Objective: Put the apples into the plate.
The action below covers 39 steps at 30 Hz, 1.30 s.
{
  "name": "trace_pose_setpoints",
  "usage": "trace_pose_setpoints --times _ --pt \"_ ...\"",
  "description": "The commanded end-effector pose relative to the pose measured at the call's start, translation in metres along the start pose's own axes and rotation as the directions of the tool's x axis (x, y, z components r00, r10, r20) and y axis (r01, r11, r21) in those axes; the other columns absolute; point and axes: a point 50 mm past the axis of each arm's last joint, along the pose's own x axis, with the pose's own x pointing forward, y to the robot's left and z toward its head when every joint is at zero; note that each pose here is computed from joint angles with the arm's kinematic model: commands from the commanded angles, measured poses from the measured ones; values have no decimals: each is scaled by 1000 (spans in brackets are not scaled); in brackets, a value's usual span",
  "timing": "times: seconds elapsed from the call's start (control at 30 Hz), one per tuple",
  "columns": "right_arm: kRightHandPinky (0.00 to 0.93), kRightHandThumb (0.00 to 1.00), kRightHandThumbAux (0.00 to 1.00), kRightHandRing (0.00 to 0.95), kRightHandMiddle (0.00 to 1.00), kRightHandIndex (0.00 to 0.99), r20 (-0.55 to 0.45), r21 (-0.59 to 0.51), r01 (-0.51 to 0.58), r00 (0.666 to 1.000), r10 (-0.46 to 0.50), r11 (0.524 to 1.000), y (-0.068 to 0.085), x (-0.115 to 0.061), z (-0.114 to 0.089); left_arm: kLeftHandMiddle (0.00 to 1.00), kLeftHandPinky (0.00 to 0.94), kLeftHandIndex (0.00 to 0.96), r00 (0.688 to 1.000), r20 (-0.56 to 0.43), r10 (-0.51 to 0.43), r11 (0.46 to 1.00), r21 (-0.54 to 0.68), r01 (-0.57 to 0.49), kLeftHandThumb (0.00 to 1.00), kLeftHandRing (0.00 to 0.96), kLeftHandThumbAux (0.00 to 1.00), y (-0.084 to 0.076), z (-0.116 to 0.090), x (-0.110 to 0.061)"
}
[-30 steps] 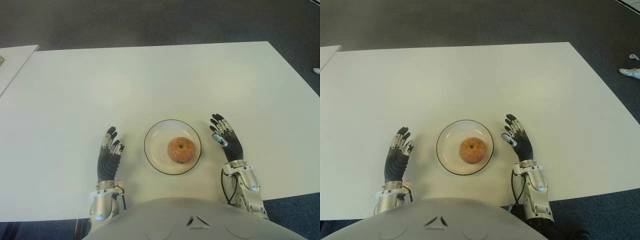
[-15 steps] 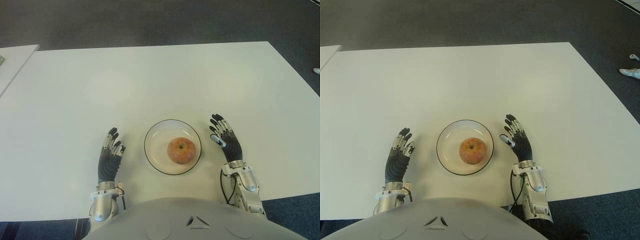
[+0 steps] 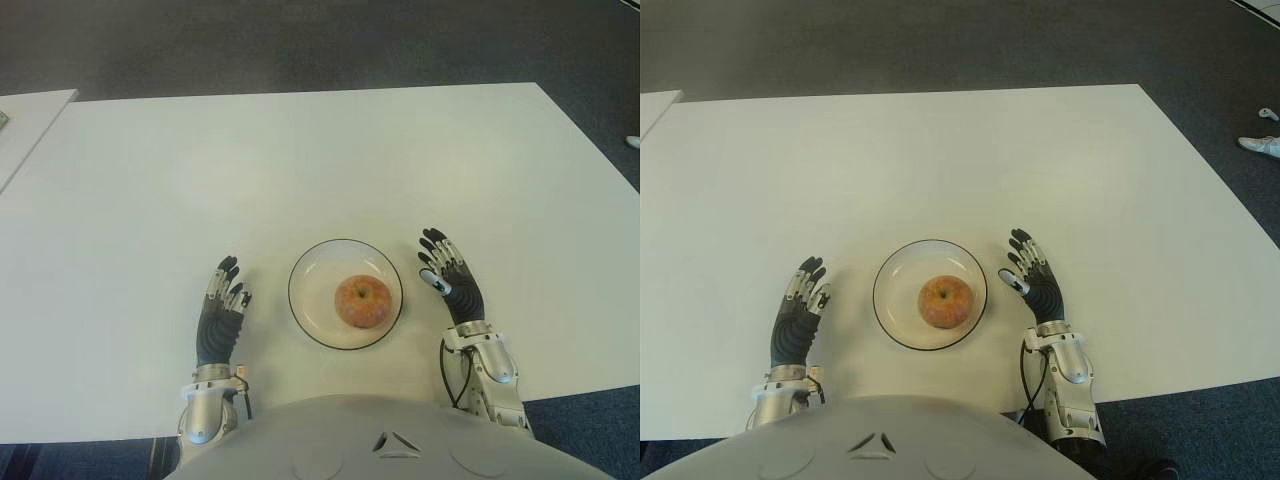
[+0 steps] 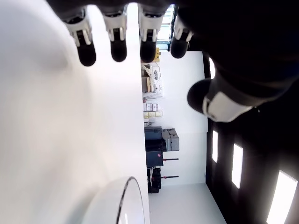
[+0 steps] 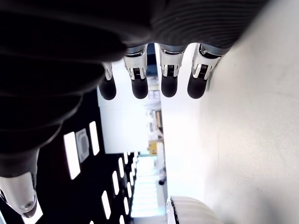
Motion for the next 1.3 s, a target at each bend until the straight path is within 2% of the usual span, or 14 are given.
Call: trace_pose_setpoints --times 0.03,0.47,0.67,1.3 --pt "86 162 623 61 88 87 -60 11 12 998 -12 1000 1 -7 -10 76 113 77 1000 -17 -9 1000 5 9 95 78 557 2 -2 -2" --pt "83 184 628 53 84 84 -66 21 20 998 -18 1000 -1 -9 -9 70 120 70 999 -51 -16 1000 5 16 84 78 552 1 -5 -2" --pt "80 189 627 53 87 88 -70 22 17 997 -16 1000 0 -10 -9 76 114 73 995 -96 -14 1000 -9 13 70 81 552 3 -14 2" --pt "67 141 624 54 77 54 -103 14 6 995 -5 1000 1 -12 -8 82 102 69 989 -146 7 1000 -9 -8 49 84 566 1 -23 5"
